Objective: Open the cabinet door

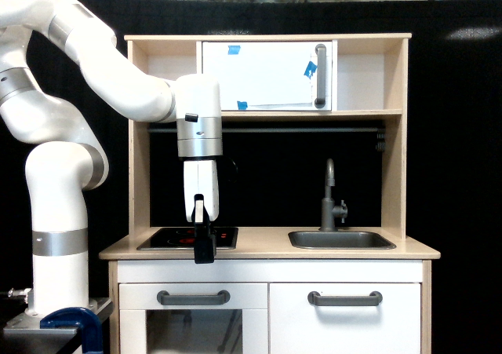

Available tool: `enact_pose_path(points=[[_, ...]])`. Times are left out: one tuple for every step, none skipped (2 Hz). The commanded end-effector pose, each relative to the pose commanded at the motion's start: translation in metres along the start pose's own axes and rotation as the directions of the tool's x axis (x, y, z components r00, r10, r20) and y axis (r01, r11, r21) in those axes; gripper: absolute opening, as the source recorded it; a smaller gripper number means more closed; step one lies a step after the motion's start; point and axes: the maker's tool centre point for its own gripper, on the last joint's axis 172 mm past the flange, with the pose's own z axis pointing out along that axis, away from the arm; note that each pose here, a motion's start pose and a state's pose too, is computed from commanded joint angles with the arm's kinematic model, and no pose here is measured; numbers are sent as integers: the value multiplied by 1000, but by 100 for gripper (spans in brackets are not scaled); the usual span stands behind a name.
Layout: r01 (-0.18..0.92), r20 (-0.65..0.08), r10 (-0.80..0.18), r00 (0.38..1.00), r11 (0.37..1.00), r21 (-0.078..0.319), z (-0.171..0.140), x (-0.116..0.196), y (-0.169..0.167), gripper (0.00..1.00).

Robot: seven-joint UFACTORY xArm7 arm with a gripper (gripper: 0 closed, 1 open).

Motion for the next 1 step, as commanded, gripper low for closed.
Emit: enact_pose_path(points=[[-100,-73,102,992,995,29,-6,85,-15,100]])
